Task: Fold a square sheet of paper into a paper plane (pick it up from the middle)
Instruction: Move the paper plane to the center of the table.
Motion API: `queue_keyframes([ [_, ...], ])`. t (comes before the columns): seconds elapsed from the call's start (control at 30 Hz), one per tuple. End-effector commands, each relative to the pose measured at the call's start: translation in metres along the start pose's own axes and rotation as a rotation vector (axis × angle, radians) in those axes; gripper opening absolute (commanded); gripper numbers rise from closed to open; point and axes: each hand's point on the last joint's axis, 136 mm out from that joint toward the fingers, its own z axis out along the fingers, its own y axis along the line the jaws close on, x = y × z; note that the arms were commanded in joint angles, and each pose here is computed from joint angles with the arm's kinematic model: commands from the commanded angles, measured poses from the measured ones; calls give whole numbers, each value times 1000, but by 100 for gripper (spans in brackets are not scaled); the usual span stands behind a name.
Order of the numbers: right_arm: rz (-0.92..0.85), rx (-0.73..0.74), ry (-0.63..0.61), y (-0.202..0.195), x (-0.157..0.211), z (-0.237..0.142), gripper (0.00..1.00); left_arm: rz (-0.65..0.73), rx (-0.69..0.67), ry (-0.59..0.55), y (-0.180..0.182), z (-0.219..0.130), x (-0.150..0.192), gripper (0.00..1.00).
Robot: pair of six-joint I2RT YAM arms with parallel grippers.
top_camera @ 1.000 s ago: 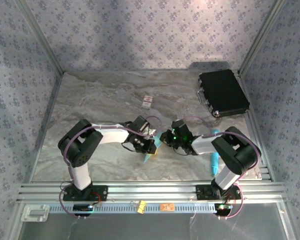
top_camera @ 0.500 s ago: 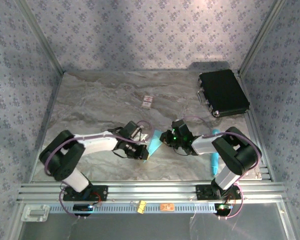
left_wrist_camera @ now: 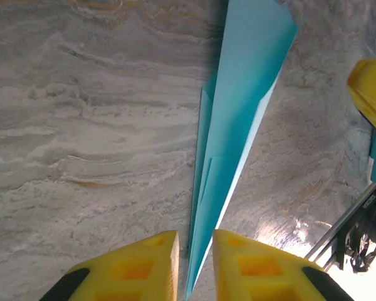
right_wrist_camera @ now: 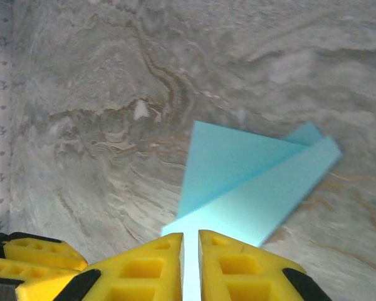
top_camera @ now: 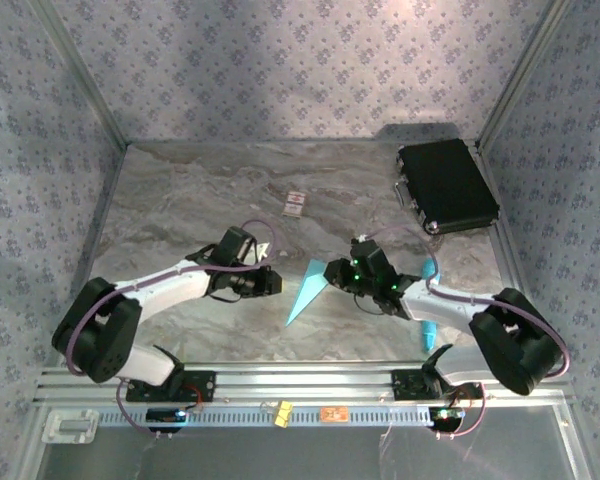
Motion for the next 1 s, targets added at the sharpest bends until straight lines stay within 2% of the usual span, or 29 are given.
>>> queue_keyframes([
  [0.0,34,80,8,-23,12,-4,16,6,73,38,-13,8,-6,24],
  [0.5,10,76,58,-18,26,6,18,-15,152,141,-18,40,-7,27],
  [0.97,-6,69,96,-15,34,19,19,-12,176,194,-16,49,3,29],
])
